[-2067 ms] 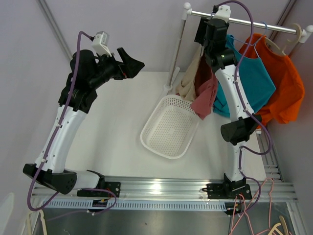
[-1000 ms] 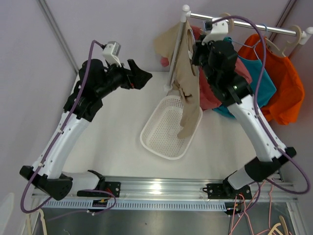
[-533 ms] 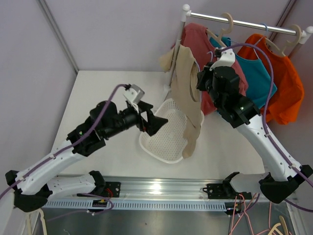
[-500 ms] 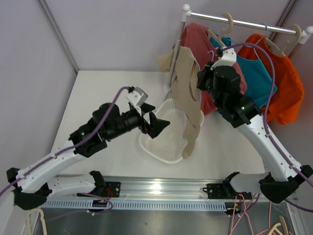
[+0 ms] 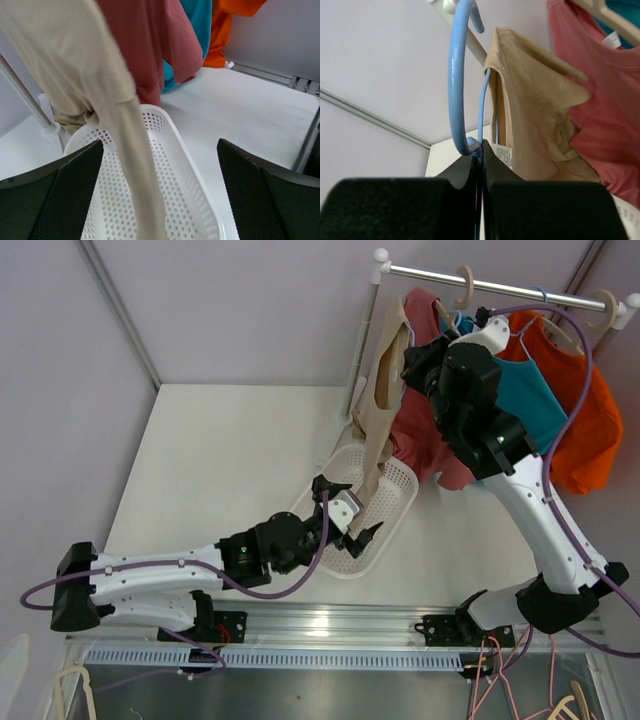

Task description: Remove the t-shirt from the hanger

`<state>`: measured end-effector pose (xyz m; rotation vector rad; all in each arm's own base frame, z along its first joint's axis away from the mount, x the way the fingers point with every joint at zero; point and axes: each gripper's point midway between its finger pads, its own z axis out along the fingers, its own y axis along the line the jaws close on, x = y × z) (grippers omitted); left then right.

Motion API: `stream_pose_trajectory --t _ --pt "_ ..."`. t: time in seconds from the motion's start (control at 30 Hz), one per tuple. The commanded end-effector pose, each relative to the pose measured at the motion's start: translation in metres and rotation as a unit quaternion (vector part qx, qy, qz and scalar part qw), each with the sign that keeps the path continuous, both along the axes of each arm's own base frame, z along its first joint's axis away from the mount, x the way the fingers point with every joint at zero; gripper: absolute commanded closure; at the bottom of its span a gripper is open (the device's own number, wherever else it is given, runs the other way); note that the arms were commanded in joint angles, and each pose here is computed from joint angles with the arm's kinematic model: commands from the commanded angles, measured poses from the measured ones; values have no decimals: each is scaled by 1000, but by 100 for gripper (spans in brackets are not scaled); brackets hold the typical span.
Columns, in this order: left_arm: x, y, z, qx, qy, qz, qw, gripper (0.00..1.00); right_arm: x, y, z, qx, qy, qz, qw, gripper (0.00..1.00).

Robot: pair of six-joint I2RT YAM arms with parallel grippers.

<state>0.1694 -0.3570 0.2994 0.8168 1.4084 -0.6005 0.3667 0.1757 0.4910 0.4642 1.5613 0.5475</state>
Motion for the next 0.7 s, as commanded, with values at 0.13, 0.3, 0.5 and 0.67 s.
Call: stream_pose_trajectory --t 0.13,0.3,0.5,0.67 --pt "39 -1 47 -82 -48 86 992 1 -11 15 33 73 -23 22 997 100" --pt "65 -4 47 -36 -29 112 993 99 -24 10 28 76 -3 24 997 100" --pt "18 18 92 -105 -80 42 990 99 -22 -16 47 59 1 -23 998 100" --pt "-13 34 143 -141 -115 -15 983 99 -17 -39 108 74 -82 -26 994 100"
